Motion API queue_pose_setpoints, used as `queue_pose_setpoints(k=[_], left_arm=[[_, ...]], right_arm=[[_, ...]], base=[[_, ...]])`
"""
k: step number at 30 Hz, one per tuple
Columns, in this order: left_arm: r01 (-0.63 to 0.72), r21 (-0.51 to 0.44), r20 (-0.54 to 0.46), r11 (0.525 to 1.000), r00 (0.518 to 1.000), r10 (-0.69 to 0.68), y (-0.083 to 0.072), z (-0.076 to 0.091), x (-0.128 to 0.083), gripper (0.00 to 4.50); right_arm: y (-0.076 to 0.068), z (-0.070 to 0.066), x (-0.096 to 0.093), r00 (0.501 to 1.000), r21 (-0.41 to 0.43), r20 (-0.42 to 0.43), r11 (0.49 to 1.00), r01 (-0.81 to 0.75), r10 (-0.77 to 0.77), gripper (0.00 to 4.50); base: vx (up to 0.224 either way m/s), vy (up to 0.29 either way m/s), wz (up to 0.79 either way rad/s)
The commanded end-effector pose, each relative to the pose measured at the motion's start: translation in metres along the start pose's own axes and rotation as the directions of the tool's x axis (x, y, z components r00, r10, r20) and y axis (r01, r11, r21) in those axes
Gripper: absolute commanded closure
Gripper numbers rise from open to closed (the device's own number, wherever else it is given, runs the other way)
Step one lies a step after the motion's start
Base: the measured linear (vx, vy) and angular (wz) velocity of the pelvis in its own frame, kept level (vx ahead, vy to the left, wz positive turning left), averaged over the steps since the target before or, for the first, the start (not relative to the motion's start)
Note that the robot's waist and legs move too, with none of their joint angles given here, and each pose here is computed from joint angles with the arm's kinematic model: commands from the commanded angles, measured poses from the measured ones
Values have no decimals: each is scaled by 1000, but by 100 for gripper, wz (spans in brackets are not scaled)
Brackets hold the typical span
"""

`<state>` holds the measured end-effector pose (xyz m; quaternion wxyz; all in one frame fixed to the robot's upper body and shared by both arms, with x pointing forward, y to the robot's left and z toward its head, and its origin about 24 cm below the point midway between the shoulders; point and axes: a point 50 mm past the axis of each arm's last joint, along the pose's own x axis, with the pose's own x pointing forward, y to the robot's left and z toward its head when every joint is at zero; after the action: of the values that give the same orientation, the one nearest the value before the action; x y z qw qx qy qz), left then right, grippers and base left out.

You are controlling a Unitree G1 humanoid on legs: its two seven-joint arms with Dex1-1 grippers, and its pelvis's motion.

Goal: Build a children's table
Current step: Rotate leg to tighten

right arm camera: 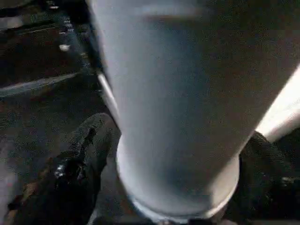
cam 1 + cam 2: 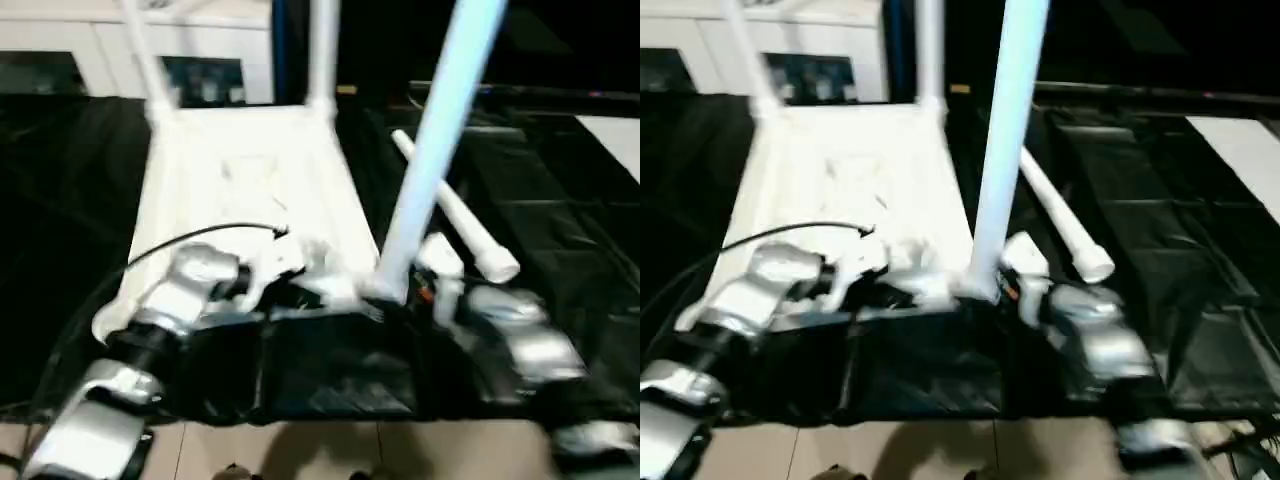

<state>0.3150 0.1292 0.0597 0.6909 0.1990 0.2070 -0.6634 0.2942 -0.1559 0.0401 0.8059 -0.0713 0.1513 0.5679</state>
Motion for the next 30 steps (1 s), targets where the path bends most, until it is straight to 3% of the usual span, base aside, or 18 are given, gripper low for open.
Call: queue_pose_setpoints(k=[1,10,14,15,18,19,22,27,30], left_arm=[[40,72,33,997,999,-42,-2,14,5,450],[47,67,32,997,998,-50,-2,11,2,450],[-49,27,44,998,998,48,4,13,6,450],[-114,-4,43,994,993,114,8,14,11,450],[-129,-26,57,991,990,130,8,17,15,450],[-157,-51,65,986,985,160,8,21,22,450],[-220,-104,67,970,972,227,6,28,37,450],[-274,-162,99,948,951,292,0,38,60,450],[-270,-170,115,948,950,291,-4,41,68,450]], right_arm=[[7,1,4,996,-7,-10,996,-87,87,116],[9,0,6,993,18,-13,993,-121,121,171],[7,0,17,998,84,55,996,-6,1,174],[1,-2,26,990,117,67,986,117,-125,174],[-4,-5,32,973,150,58,965,213,-224,175],[-8,-7,42,939,194,52,926,325,-341,175],[-11,-9,59,872,261,26,846,465,-488,175],[-6,-5,81,822,288,-2,786,546,-570,176],[-3,-1,88,815,288,17,784,550,-579,176]], base=[[0,0,0],[0,0,0],[0,0,0],[0,0,0],[0,0,0],[0,0,0],[0,0,0],[0,0,0],[0,0,0]])
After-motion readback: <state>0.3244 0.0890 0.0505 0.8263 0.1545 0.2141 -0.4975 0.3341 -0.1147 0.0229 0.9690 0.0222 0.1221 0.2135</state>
